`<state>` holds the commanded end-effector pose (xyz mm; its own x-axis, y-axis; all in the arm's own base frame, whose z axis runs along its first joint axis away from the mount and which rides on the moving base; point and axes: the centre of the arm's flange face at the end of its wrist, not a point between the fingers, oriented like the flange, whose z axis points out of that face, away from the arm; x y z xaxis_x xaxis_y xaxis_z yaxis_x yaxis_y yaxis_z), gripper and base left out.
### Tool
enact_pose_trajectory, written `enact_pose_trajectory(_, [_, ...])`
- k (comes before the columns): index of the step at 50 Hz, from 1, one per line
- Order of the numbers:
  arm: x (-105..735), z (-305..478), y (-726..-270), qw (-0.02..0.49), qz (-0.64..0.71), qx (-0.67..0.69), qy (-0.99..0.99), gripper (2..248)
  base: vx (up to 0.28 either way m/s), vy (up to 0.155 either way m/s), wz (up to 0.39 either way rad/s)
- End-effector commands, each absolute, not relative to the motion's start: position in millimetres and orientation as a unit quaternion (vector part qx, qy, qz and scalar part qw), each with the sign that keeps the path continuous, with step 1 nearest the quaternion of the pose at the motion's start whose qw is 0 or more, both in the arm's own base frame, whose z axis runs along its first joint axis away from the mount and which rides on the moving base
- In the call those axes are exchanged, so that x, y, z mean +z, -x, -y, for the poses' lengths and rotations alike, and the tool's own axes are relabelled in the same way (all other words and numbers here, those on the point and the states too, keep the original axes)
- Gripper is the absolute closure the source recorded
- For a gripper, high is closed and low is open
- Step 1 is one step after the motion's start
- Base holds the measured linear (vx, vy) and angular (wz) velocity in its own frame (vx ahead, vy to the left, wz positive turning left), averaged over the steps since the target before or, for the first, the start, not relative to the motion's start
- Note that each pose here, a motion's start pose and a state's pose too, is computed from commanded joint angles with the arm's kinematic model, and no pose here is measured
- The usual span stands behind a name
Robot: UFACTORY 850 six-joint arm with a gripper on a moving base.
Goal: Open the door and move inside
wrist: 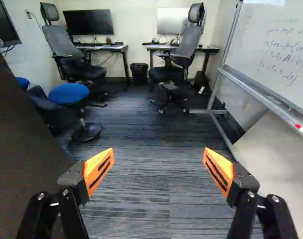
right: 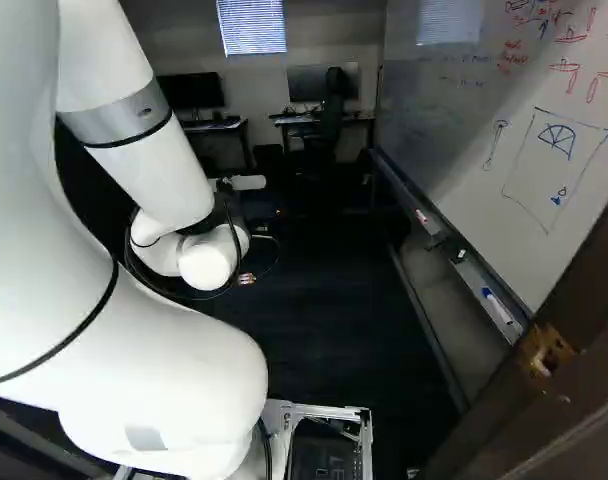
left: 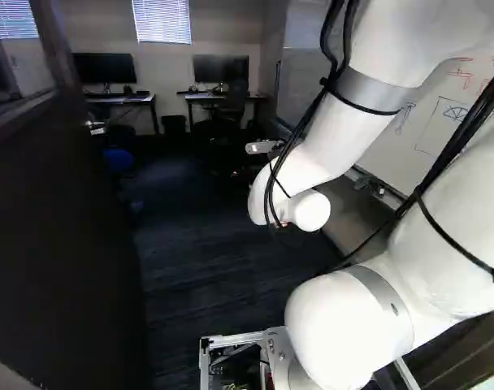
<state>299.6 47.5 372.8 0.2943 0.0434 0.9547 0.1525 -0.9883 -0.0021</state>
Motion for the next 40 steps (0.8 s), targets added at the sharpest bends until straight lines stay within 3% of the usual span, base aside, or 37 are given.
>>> enact_pose_trajectory(40, [372.8, -47.5, -299.6, 0.046, 0.061, -0.591, 0.803, 3, 0.190, 0.002, -0.005])
